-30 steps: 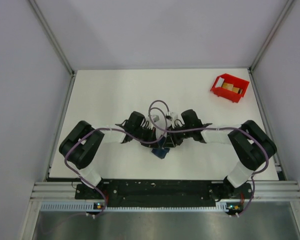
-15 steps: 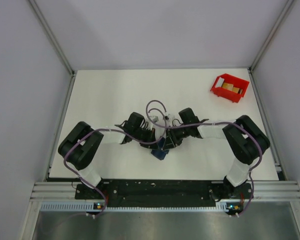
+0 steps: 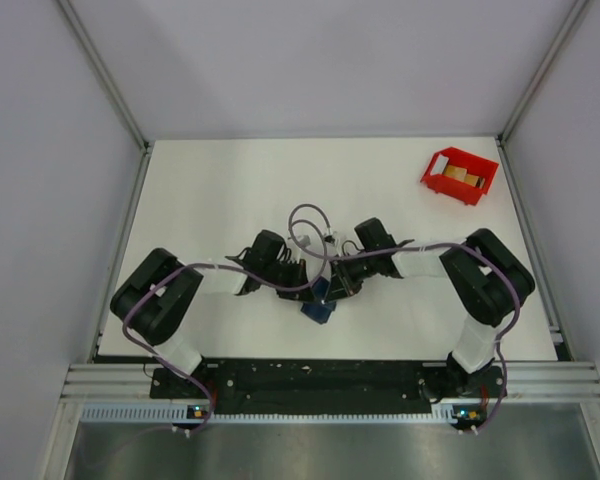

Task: Put the credit cards into the card holder
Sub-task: Open the card holder at the center of the board, then move the storage box to the center of the board.

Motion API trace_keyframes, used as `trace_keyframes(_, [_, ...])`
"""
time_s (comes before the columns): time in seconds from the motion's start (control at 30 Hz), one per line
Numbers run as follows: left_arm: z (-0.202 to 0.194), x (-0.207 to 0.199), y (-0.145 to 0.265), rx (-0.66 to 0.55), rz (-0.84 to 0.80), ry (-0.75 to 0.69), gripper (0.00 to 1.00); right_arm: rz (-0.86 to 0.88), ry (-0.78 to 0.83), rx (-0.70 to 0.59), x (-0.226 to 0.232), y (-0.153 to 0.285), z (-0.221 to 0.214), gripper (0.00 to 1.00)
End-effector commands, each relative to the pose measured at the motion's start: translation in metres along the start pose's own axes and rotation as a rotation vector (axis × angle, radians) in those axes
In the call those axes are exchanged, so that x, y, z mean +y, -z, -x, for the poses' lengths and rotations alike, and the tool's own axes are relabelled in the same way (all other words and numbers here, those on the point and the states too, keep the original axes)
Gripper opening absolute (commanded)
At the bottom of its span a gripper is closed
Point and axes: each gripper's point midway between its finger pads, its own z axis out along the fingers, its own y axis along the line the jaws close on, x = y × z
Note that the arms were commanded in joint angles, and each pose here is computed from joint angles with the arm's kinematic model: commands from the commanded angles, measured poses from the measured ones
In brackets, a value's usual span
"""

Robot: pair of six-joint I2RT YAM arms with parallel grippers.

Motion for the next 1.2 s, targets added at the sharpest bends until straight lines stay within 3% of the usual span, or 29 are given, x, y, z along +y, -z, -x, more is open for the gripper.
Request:
trace_keyframes(0.0, [0.037,0.022,0.002,-0.204,0.139,0.004,0.00,0.082,-0.077,0.146,0.023,-0.018,-0.056,0.06])
trace_keyframes(0.07, [0.038,0.025,0.004,-0.223,0.161,0.025,0.00,0.098,-0.051,0.112,0.027,-0.020,-0.052,0.00])
trace_keyframes(0.53, [0.044,0.044,0.009,-0.288,0.261,0.146,0.00,0.236,0.158,0.006,0.085,-0.013,-0.040,0.00])
trace_keyframes(0.67, [0.045,0.043,0.011,-0.282,0.260,0.121,0.00,0.121,0.179,-0.026,0.072,-0.010,-0.036,0.00])
trace_keyframes(0.8, [0.037,0.046,0.015,-0.248,0.282,0.096,0.00,-0.012,0.147,-0.188,0.053,0.010,-0.006,0.00])
trace_keyframes(0.83, [0.035,0.047,0.016,-0.246,0.293,0.100,0.04,-0.076,0.110,-0.241,0.043,0.019,0.004,0.06])
trace_keyframes(0.93, [0.032,0.047,0.019,-0.249,0.296,0.108,0.42,-0.227,0.081,-0.361,0.027,0.047,0.028,0.32])
trace_keyframes(1.03, [0.033,0.044,0.025,-0.257,0.308,0.110,0.57,-0.427,0.063,-0.464,0.011,0.080,0.051,0.43])
trace_keyframes(1.07, [0.035,0.041,0.029,-0.261,0.312,0.106,0.73,-0.524,0.015,-0.503,0.001,0.097,0.057,0.52])
trace_keyframes(1.1, [0.037,0.039,0.032,-0.259,0.317,0.101,0.80,-0.603,-0.027,-0.551,-0.009,0.117,0.067,0.60])
trace_keyframes(1.17, [0.043,0.036,0.042,-0.274,0.352,0.098,0.88,-0.737,-0.134,-0.606,-0.029,0.153,0.077,0.63])
